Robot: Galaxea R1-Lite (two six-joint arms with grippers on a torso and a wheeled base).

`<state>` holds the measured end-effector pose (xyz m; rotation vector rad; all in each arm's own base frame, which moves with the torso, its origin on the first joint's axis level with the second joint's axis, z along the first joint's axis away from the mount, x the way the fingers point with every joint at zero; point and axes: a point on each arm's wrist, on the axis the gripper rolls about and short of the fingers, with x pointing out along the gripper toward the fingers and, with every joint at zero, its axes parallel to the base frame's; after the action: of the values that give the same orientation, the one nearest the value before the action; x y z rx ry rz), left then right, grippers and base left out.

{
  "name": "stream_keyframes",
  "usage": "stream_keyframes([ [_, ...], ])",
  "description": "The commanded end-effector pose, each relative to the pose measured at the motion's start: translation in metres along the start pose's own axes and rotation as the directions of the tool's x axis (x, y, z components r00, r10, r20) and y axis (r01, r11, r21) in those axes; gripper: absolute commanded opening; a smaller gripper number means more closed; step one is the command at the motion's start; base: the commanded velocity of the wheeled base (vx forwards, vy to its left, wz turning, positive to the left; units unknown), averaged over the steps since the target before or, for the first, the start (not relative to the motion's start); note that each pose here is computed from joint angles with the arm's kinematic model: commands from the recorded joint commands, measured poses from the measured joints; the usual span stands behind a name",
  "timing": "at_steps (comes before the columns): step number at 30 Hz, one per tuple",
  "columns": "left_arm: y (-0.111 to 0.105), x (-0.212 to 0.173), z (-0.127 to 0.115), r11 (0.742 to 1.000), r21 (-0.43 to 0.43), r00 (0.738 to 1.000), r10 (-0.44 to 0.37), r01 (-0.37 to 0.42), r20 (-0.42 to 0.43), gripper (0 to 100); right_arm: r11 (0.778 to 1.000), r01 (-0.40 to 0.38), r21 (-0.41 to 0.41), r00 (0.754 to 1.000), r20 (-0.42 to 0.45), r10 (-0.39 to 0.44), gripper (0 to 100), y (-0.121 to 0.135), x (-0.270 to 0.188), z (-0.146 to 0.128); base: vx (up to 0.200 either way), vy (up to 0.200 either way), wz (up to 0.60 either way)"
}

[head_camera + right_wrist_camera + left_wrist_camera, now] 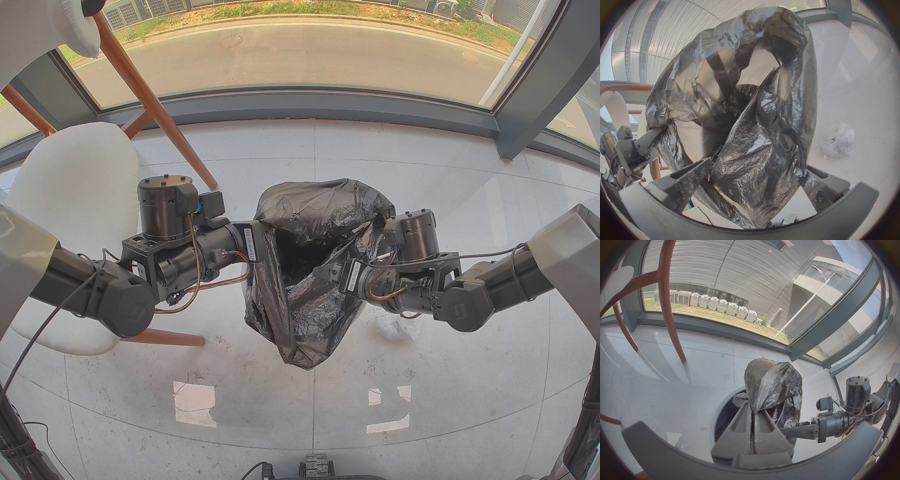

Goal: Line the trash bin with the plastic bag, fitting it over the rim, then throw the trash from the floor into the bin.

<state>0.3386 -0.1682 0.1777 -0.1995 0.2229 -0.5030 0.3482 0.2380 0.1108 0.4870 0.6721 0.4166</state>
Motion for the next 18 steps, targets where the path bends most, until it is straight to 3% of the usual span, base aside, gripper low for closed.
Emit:
stream_keyframes([
  [1,0.000,0.000,-0.001,1.000,-0.001,1.000,0.002,-0.002,-0.002,0,1.000,0.008,-0.003,1.000,0.007,-0.008,0,-0.001,0.012,-0.001,0.000,0.000,0.00],
  [10,0.002,-0.001,0.000,1.000,-0.003,1.000,0.022,-0.022,-0.001,0,0.999,-0.020,-0.038,0.997,0.076,0.023,0,0.010,-0.009,0.024,0.000,0.000,0.00],
  [14,0.004,-0.007,-0.006,0.998,-0.008,0.998,0.058,-0.058,-0.019,0,0.997,0.013,-0.080,0.996,0.085,-0.006,0,-0.005,-0.023,0.032,0.000,0.000,0.00],
  [18,0.010,-0.013,-0.007,0.997,-0.005,0.996,0.082,-0.082,-0.035,0,0.978,0.087,-0.190,0.995,0.068,-0.075,0,-0.034,-0.034,0.029,0.000,0.000,0.00],
])
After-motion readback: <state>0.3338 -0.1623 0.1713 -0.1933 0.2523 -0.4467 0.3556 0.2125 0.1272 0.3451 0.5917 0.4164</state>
